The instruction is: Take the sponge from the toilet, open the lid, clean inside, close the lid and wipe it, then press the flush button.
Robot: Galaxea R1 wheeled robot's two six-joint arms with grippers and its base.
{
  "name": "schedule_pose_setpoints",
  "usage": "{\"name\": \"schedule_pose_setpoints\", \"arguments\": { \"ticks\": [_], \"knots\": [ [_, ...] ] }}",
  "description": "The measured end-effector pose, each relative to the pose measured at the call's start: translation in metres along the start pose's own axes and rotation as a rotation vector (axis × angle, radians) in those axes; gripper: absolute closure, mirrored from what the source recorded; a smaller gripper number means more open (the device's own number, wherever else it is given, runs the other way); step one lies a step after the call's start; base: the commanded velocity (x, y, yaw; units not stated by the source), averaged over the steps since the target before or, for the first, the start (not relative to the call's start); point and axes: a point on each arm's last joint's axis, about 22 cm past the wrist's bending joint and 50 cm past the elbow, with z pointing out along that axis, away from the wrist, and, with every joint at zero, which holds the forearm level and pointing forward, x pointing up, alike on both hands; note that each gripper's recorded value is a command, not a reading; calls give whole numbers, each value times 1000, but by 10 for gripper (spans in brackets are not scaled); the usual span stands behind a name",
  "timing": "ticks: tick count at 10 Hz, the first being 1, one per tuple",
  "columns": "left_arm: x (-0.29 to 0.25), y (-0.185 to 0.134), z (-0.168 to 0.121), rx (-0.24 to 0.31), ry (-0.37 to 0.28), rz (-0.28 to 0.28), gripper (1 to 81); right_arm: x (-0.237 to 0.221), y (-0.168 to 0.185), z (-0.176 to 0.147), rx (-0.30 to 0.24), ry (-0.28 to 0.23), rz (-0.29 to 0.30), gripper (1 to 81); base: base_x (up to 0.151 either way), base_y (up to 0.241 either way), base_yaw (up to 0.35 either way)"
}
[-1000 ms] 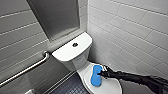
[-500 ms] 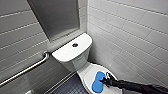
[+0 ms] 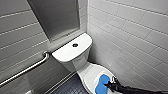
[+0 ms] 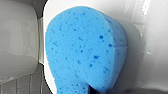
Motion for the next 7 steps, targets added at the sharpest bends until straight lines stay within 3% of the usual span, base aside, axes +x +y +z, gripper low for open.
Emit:
{"name": "schedule_pose_setpoints", "arguments": {
  "ticks": [7],
  "knots": [
    [1,2,1,-1,2,15,10,-20,97,-69,-33,99,85,811,0,0,0]
  ]
}}
